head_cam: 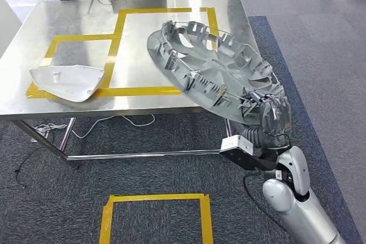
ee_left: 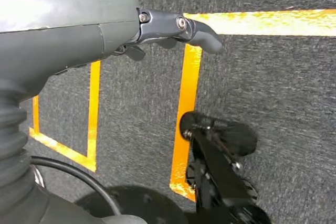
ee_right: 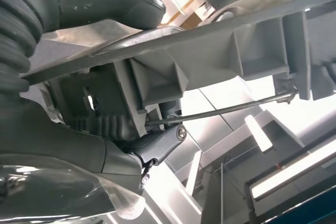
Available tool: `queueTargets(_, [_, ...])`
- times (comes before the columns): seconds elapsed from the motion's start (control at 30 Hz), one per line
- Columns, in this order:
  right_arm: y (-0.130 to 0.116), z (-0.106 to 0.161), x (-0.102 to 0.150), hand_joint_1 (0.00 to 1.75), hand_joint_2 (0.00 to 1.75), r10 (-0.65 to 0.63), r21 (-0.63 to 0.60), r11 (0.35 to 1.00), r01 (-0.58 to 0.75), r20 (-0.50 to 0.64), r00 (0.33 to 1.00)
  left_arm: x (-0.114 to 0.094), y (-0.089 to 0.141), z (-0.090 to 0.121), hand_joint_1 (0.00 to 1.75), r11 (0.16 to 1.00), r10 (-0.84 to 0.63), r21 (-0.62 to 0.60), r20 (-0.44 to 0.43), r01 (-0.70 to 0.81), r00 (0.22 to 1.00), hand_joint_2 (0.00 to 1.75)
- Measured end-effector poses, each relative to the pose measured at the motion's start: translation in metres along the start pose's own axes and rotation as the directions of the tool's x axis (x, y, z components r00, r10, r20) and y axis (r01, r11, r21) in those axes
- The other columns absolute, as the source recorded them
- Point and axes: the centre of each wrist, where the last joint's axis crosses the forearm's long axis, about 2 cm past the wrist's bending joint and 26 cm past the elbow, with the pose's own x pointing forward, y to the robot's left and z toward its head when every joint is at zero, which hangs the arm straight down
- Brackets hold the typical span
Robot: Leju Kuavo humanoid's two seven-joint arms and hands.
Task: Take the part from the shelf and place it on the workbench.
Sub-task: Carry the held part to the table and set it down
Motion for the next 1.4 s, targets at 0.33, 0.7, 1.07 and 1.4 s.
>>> queueTargets(0.33, [0.003,-0.001,-0.002,1.75,1.75,0.000,0.021,1.000,0.000,-0.005,1.000,0.000,0.002,0.000,0.00,1.000,-0.005,0.003,0.000,0.005,1.000,1.75])
queueTargets(0.7, [0.010,0.003,-0.006,1.75,1.75,0.006,0.064,0.998,-0.005,-0.022,1.000,0.000,-0.001,0.000,0.00,1.000,-0.010,-0.004,-0.001,0.010,1.000,1.75])
queueTargets(1.07, [0.014,0.004,-0.009,1.75,1.75,0.029,0.082,0.996,-0.027,-0.023,0.999,0.002,-0.001,0.000,0.00,1.000,-0.007,-0.004,0.003,0.007,1.000,1.75])
queueTargets(1.4, [0.019,0.005,-0.014,1.75,1.75,0.038,0.122,0.992,-0.033,-0.040,0.999,0.000,-0.001,0.000,0.00,1.000,-0.001,-0.003,-0.003,0.001,1.000,1.75])
